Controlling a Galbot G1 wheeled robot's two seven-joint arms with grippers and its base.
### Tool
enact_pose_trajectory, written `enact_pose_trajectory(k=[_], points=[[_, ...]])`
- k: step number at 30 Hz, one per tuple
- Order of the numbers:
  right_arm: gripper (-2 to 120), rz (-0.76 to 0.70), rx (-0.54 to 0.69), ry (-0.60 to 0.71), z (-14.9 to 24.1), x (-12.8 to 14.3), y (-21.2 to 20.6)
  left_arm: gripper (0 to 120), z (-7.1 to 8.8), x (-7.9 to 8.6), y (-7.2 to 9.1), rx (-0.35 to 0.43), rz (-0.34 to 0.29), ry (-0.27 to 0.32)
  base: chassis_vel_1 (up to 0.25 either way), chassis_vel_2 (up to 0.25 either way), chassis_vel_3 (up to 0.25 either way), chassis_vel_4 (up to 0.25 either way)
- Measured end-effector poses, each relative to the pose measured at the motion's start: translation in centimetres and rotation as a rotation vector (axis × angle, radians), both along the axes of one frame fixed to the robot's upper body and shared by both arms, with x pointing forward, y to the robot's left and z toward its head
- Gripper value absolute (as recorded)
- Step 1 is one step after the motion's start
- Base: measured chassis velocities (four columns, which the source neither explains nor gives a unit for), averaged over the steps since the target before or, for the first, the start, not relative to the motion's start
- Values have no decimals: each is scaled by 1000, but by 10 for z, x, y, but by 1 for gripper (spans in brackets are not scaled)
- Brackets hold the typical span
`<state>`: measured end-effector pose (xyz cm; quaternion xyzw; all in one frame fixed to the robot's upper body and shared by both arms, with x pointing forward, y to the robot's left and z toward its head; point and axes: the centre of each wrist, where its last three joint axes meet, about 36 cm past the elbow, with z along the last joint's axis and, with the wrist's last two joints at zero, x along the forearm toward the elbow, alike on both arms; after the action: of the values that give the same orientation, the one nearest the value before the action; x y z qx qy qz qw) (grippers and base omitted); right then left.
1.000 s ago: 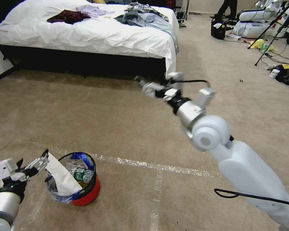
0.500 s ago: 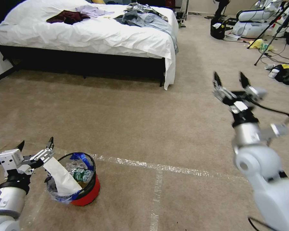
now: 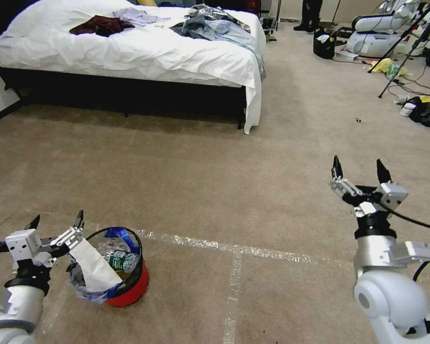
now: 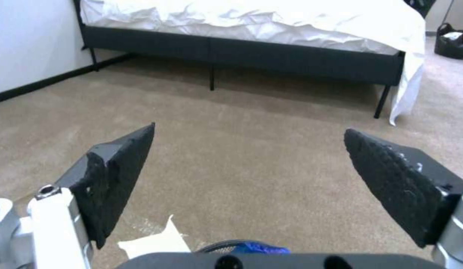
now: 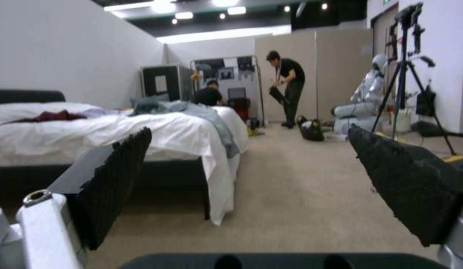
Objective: Pick up the trash bin and place the garbage on the floor into it.
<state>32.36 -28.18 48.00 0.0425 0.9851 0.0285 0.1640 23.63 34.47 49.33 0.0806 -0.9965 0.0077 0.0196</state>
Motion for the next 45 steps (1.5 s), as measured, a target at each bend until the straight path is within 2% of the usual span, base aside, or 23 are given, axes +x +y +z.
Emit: enact_pose_trajectory(k=[11,45], points=[[100,23,5,35,-14,2,11,100,-2,-4,-1,-3,27,-12,0,0,0,0],[100,28,5,32,-13,3,11,100,-3,-4,0,-4,30,-11,0,0,0,0]])
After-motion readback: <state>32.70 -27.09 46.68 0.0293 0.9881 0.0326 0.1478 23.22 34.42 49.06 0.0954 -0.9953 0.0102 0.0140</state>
